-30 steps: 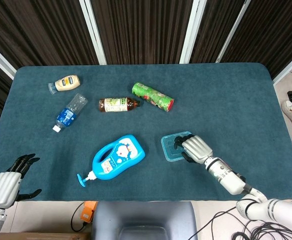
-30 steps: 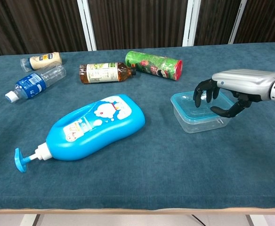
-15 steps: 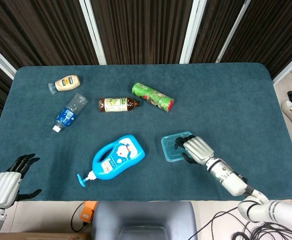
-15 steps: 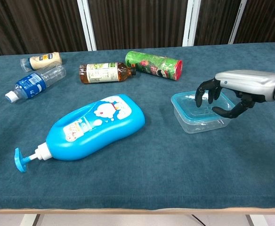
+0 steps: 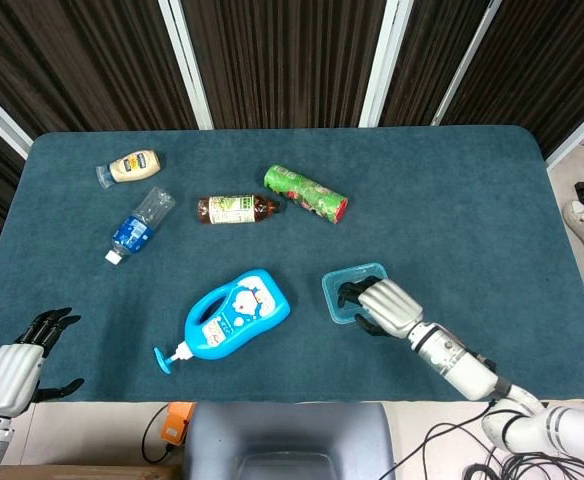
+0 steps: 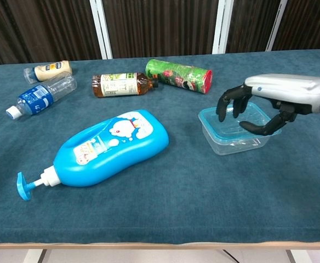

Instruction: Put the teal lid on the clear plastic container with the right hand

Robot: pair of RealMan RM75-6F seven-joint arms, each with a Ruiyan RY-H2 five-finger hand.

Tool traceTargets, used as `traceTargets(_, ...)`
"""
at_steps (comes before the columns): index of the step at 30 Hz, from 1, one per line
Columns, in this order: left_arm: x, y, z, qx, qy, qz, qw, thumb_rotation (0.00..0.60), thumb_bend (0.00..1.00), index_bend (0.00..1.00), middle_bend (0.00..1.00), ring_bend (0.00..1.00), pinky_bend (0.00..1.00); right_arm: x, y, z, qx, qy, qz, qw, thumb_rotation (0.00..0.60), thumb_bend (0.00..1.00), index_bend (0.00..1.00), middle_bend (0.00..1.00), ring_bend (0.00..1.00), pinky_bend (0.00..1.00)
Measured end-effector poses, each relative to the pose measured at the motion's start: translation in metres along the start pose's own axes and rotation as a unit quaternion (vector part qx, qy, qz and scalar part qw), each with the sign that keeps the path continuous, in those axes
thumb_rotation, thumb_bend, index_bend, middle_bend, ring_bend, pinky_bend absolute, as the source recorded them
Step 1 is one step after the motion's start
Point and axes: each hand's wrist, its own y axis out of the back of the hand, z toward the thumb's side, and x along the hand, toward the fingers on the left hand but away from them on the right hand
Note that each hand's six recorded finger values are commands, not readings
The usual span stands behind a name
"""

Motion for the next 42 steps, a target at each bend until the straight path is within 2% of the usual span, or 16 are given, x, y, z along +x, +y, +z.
traceTargets(12, 0.0, 0.0, -0.001, -0.002, 0.0, -0.001, 1.0, 0.6, 0.34, 0.2, 0.1, 0.1, 0.39, 0.001, -0.011, 0.015, -0.007, 0.024, 0.013, 0.9996, 0.6, 0.65, 0.5, 0.38, 0.41, 0.43)
traceTargets(27, 0.0, 0.0, -0.001, -0.002, 0.001, -0.001, 1.0, 0.6, 0.34, 0.2, 0.1, 0.1, 0.39, 0.003, -0.016, 0.007, -0.003, 0.011, 0.019, 0.9998, 0.6, 0.65, 0.49, 0.38, 0.41, 0.43)
traceTargets(42, 0.0, 0.002, -0.002, -0.004, 0.001, 0.001, 1.0, 0.6, 0.34, 0.2, 0.1, 0.1, 0.39, 0.001, -0.03, 0.006, -0.004, 0.01, 0.037, 0.9993, 0.6, 0.65, 0.48, 0.38, 0.41, 0.43)
